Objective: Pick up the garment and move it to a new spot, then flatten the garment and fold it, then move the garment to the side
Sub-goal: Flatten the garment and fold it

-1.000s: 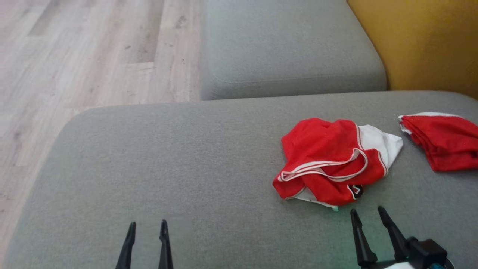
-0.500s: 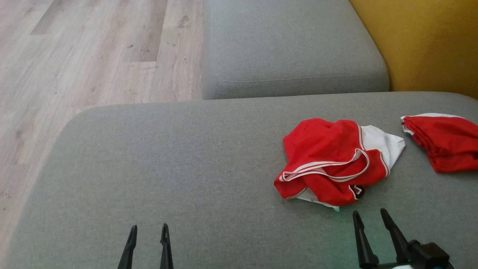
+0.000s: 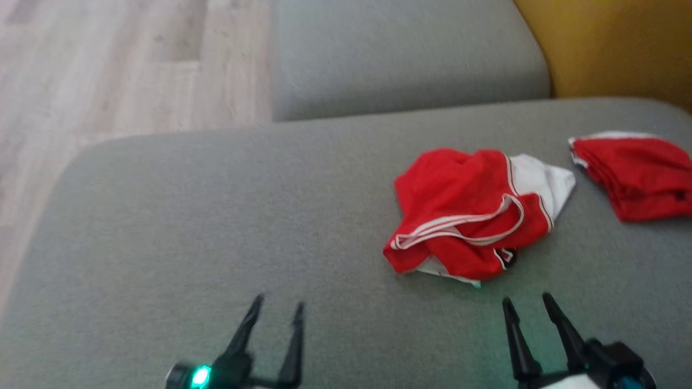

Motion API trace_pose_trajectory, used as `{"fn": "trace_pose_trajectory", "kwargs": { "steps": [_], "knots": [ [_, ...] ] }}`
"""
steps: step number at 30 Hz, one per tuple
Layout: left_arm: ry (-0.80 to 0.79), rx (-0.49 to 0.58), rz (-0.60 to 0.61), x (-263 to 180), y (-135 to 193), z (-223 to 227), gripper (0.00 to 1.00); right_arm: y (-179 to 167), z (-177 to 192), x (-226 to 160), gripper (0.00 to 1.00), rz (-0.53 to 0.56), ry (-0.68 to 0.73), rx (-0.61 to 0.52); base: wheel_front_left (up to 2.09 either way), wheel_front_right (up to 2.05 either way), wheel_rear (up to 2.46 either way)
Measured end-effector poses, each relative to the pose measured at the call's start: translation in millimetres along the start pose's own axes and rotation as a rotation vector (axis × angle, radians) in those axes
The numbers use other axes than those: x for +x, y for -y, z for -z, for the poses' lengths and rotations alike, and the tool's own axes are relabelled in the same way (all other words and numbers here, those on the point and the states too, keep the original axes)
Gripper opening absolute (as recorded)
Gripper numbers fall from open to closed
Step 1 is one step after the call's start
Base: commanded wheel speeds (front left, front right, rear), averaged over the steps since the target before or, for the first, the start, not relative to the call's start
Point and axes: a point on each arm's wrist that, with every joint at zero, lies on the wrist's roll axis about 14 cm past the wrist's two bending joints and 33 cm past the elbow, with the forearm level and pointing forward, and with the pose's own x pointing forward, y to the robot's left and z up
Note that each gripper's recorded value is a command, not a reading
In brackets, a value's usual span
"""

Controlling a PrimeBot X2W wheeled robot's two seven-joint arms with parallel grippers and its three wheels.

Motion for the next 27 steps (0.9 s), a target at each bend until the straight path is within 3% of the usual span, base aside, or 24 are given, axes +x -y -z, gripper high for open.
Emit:
{"fn": "trace_pose_trajectory", "kwargs": {
  "steps": [7,13,20,21,22,23,27],
  "knots": [
    [-0.062,0.136,0.259,67.6,47.1,12.8,1.0,11.1,-9.3,22.5,1.0,0.014,0.009,-0.022,0.0,0.0,0.0],
    [-0.113,0.248,0.448,110.0,82.0,32.4,1.0,36.6,-7.9,28.0,1.0,0.091,-0.008,-0.026,0.0,0.0,0.0],
    [-0.129,0.249,0.559,133.8,112.7,45.0,1.0,61.9,0.9,13.9,1.0,0.191,-0.047,-0.027,0.0,0.0,0.0],
    [-0.124,0.25,0.571,136.0,116.5,44.5,0.55,64.2,1.7,11.8,1.0,0.203,-0.05,-0.026,0.0,0.0,0.0],
    [-0.117,0.245,0.581,137.9,120.3,43.0,0.22,65.8,2.3,10.1,1.0,0.213,-0.052,-0.024,0.0,0.0,0.0],
    [-0.107,0.242,0.59,139.1,123.7,40.8,0.0,66.8,2.7,8.6,1.0,0.221,-0.053,-0.021,0.0,0.0,0.0],
    [-0.057,0.23,0.648,137.5,139.7,23.6,0.0,68.5,-0.1,2.6,1.0,0.236,-0.04,-0.016,0.0,0.0,0.0]
  ]
}}
